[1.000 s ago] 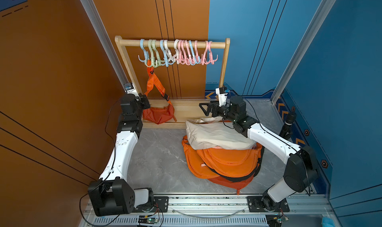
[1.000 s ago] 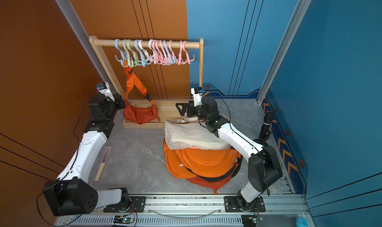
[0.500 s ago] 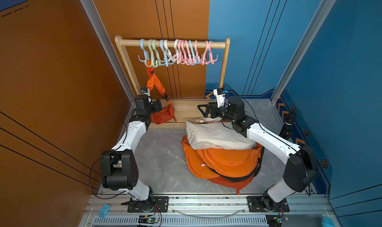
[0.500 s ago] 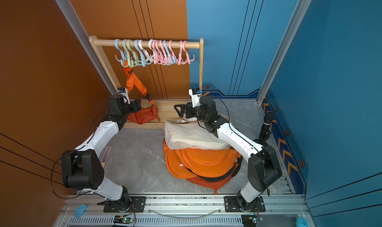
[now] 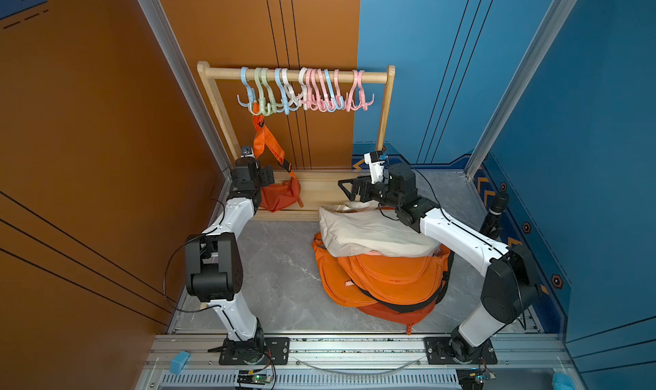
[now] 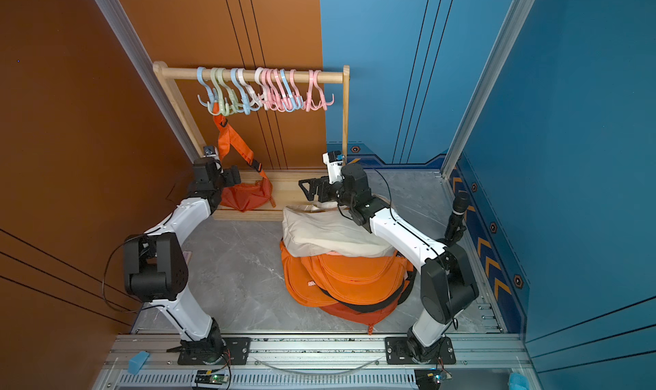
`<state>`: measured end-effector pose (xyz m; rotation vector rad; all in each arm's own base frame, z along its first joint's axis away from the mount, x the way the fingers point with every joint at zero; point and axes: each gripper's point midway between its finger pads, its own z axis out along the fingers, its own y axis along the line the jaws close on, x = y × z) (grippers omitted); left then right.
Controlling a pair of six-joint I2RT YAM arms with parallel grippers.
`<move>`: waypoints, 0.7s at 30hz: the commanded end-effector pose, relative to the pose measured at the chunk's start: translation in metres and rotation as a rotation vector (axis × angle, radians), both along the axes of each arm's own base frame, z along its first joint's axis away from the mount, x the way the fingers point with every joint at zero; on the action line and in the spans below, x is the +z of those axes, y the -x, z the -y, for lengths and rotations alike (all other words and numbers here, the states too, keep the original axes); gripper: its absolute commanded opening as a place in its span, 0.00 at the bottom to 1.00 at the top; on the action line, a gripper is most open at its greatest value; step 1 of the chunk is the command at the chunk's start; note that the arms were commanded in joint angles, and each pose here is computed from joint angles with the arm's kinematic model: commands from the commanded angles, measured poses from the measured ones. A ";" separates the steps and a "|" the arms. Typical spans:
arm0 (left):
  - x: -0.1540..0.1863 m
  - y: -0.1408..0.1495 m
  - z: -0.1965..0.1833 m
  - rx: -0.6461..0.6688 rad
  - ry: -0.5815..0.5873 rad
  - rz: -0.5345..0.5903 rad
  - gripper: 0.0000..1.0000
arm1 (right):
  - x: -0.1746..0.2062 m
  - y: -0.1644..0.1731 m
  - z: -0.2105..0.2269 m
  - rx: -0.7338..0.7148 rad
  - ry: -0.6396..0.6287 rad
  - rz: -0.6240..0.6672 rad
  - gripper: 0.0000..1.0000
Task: Take the bag off the hook
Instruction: Adjust the bag at the hook.
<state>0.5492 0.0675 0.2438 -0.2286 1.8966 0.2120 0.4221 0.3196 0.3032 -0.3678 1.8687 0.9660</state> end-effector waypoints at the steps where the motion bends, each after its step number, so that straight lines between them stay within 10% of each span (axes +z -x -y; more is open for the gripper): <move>1: 0.017 -0.008 -0.014 0.046 -0.078 0.042 0.92 | 0.006 -0.002 -0.003 0.023 0.003 0.008 1.00; 6: 0.016 -0.013 -0.011 0.024 -0.097 0.041 0.69 | 0.004 -0.005 -0.004 0.021 0.008 0.000 1.00; 13: 0.026 -0.001 -0.002 0.002 -0.103 0.056 0.03 | 0.008 -0.002 -0.004 0.025 0.002 0.001 1.00; 21: 0.060 0.041 0.006 0.012 -0.064 0.126 0.00 | 0.009 0.005 -0.007 0.038 0.008 -0.001 1.00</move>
